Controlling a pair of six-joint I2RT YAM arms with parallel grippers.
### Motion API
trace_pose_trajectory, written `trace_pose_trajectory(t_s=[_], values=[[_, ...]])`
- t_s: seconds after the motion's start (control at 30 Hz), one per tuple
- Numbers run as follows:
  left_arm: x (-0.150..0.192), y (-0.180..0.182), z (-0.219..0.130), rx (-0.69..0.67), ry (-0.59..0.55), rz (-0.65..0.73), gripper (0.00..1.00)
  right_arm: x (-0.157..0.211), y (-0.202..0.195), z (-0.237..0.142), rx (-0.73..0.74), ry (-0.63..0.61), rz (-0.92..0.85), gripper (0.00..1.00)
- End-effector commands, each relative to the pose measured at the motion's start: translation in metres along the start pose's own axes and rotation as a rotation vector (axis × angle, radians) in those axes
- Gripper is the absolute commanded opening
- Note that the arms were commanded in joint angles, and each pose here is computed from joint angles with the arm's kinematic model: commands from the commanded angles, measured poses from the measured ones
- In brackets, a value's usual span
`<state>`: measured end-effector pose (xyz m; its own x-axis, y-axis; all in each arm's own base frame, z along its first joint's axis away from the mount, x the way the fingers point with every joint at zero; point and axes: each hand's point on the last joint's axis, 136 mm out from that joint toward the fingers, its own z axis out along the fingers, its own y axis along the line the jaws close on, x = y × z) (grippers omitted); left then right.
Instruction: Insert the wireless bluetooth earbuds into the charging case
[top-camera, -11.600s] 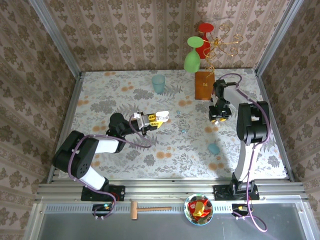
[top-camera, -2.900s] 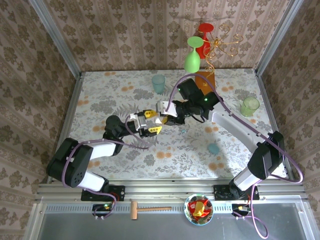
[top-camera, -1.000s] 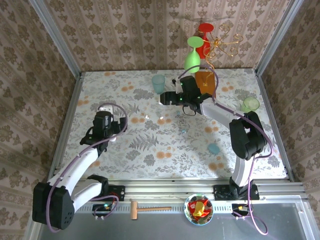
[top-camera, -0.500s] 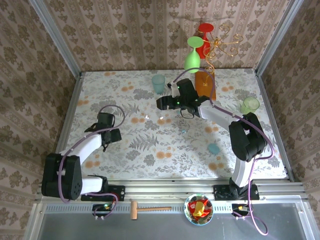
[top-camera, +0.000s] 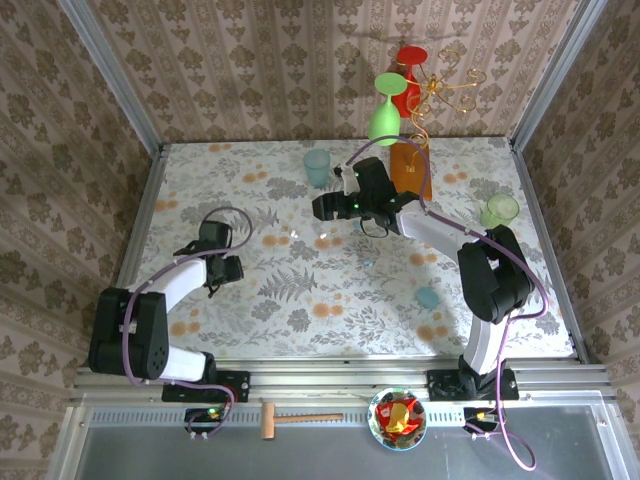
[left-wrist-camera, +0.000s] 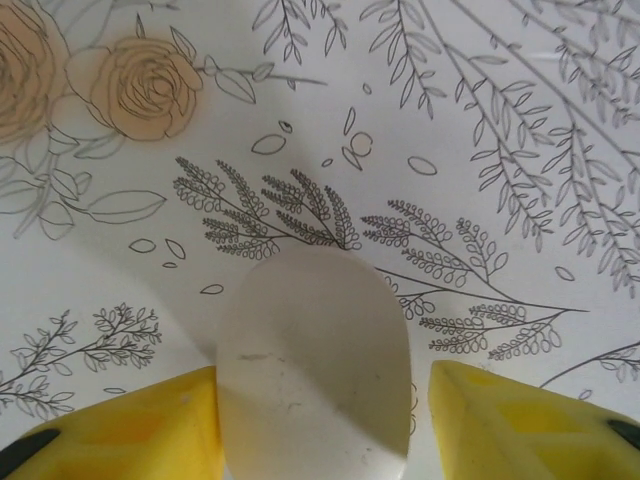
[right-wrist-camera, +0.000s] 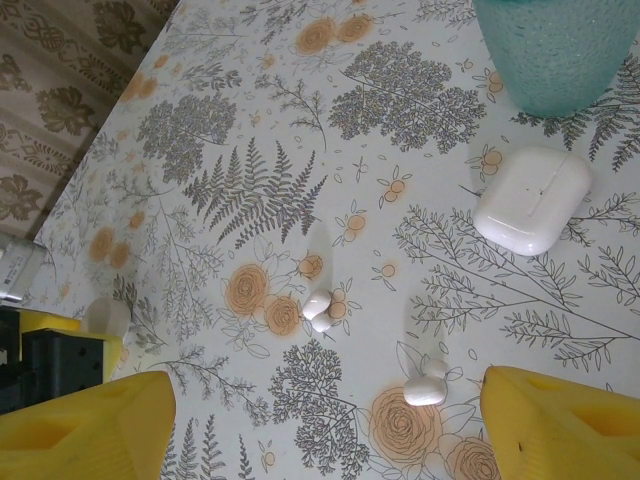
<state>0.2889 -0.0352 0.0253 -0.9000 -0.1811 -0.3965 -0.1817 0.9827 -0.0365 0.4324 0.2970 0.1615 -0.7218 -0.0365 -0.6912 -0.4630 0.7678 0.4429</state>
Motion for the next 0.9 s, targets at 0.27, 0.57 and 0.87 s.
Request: trace_pose_trajectory(t_s=[0.27, 0.57, 0.87], values=[[-0.018, -0.026, -0.017, 0.105, -0.039, 0.078, 0.26, -0.019, 0.018, -0.027, -0.079, -0.058, 0.063, 0.79], [-0.056, -0.126, -0.075, 0.493, -0.348, 0.489, 0.28, 0.002, 0.015, -0.070, -0.141, -0.041, 0.229, 0.77], [-0.010, -0.240, -0.156, 1.098, -0.508, 0.995, 0.28, 0.042, 0.031, -0.099, -0.218, 0.102, 0.450, 0.76]])
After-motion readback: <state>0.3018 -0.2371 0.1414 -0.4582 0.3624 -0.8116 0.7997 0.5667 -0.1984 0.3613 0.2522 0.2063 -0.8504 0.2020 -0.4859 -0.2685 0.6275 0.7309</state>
